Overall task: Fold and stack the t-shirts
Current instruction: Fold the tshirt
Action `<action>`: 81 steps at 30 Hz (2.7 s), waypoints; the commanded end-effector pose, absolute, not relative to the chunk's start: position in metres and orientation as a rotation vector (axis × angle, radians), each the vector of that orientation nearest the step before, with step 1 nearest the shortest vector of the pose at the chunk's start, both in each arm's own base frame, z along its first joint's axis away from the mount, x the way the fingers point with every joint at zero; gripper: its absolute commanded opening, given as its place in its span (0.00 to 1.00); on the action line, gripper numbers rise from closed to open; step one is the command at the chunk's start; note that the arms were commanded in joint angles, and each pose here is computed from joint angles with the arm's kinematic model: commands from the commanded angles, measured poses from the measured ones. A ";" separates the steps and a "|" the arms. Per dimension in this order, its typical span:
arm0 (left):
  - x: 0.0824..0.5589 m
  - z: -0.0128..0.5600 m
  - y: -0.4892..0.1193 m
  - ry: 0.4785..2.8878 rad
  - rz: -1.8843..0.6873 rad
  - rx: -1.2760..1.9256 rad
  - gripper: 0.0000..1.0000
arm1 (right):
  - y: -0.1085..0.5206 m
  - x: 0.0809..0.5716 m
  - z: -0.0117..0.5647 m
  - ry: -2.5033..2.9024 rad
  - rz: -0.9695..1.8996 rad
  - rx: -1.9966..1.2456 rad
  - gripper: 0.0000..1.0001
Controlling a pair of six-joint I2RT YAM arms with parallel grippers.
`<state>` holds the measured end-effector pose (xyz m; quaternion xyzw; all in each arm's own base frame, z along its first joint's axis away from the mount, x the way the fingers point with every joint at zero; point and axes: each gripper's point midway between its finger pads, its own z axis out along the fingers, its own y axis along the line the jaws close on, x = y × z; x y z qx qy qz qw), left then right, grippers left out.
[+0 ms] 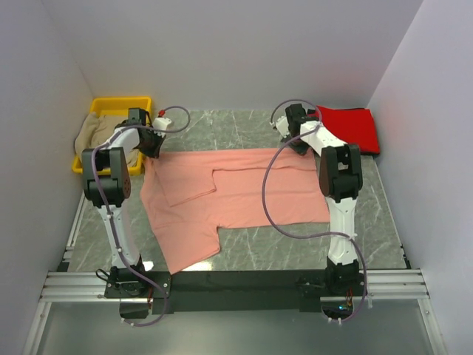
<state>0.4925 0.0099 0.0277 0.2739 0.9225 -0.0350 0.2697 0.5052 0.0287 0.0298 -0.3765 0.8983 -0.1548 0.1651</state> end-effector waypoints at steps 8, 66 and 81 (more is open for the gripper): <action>0.541 0.082 0.011 2.327 -0.103 0.668 0.47 | 0.030 0.538 0.066 2.511 -0.507 -0.891 0.50; 0.212 0.057 -0.015 2.439 -0.373 1.232 0.63 | -0.005 0.229 0.029 2.640 -0.245 -1.503 0.45; 0.203 0.036 -0.018 2.467 -0.344 1.266 0.61 | -0.011 0.221 0.002 2.664 -0.263 -1.541 0.14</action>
